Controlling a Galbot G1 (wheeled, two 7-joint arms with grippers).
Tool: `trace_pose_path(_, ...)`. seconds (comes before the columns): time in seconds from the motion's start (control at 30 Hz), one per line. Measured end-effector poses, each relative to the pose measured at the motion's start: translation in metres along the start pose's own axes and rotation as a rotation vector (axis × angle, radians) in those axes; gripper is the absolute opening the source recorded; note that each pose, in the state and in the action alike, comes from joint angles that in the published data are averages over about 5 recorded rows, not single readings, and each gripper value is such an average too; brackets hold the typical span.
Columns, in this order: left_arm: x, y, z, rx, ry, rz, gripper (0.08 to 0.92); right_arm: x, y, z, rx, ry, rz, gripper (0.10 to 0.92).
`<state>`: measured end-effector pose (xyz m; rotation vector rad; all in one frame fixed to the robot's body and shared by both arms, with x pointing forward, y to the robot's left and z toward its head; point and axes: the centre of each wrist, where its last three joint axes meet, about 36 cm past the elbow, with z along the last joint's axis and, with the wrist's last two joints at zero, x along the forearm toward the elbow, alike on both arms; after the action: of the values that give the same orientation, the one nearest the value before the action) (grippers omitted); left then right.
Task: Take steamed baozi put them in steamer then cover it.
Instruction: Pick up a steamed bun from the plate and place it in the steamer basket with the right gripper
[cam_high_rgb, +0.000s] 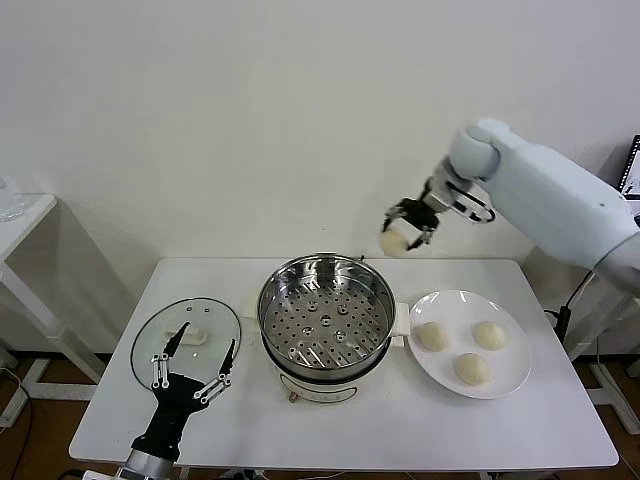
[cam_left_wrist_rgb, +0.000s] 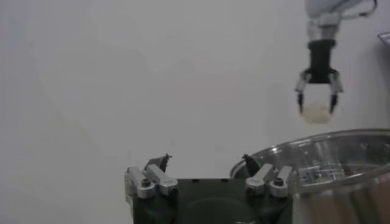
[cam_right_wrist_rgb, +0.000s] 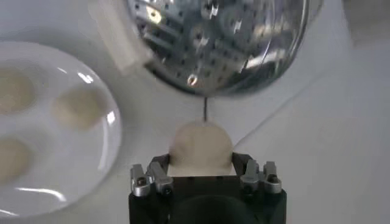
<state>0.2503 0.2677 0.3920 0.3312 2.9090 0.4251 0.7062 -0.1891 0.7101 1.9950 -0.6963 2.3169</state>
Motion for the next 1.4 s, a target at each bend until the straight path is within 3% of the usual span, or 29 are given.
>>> trace_pose_path(0.5, 0.002, 0.0, -0.001, -0.001, -0.012, -0.003, 0.823, -0.072, -0.079, -0.057, 0.244, -0.076, -0.133, 0.704)
trace_pose_path(0.9, 0.003, 0.001, 0.0, -0.002, -0.02, -0.011, 0.823, -0.116, -0.102, -0.074, 0.287, -0.073, -0.187, 0.704)
trace_pose_path(1.4, 0.003, 0.001, 0.001, 0.0, -0.023, -0.017, 0.823, -0.139, -0.111, -0.082, 0.301, -0.048, -0.218, 0.747)
